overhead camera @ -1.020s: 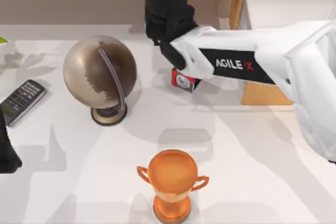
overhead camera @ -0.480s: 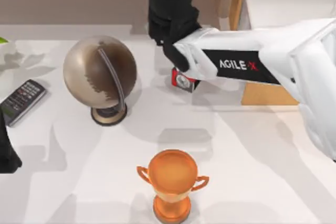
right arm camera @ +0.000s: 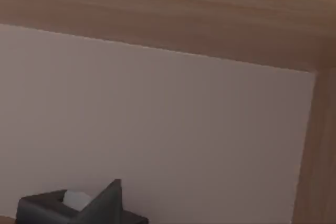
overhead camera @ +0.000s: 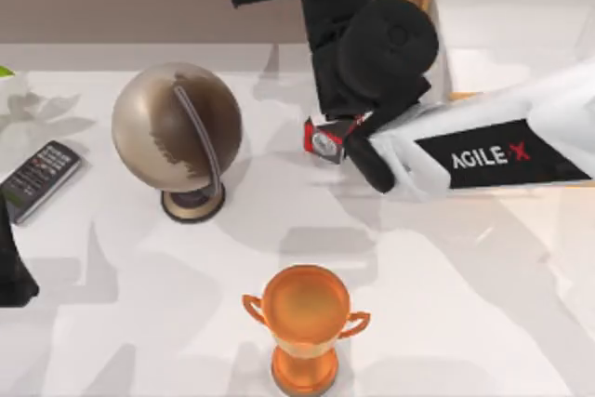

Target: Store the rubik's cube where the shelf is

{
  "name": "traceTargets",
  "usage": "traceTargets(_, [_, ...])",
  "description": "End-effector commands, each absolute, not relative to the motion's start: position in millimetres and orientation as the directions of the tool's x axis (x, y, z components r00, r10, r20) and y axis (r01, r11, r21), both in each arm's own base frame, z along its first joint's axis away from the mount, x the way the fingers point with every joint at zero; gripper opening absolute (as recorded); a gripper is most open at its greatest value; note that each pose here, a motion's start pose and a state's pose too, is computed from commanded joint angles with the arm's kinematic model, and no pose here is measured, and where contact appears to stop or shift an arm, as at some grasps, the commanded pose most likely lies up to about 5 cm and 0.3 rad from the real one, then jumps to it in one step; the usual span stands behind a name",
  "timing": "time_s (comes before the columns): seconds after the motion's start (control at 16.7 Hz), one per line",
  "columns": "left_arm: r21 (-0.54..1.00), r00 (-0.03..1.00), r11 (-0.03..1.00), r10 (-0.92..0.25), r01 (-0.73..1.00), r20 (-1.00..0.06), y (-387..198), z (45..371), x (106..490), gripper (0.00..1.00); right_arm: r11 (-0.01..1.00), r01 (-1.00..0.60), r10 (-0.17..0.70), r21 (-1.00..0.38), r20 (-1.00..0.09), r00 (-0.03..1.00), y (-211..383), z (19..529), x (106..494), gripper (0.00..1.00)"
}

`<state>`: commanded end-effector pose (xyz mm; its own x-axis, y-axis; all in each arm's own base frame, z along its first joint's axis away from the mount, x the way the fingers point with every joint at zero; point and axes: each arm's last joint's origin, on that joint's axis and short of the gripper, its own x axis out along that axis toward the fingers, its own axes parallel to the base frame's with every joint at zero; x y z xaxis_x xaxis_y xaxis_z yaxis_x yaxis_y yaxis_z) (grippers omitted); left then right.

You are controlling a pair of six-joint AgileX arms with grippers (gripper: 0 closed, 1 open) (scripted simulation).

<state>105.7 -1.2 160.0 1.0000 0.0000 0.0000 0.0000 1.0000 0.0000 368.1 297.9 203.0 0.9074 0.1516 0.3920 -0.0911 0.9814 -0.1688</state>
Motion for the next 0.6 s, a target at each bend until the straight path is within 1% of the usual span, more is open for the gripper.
traceTargets(0.18, [0.0,1.0,1.0,0.0,0.0,0.0,-1,160,106,1.0,0.947,-0.07,0.213,-0.313,0.45,0.867,270,197,329,1.0])
traceTargets(0.3, [0.0,1.0,1.0,0.0,0.0,0.0,-1,160,106,1.0,0.903,-0.034,0.25,-0.429,0.459,0.852,248,187,304,1.0])
traceTargets(0.42, [0.0,1.0,1.0,0.0,0.0,0.0,-1,160,106,1.0,0.833,0.008,0.284,-0.553,0.44,0.852,225,173,281,1.0])
traceTargets(0.6, [0.0,1.0,1.0,0.0,0.0,0.0,-1,160,106,1.0,0.673,0.071,0.307,-0.736,0.366,0.878,187,150,253,1.0])
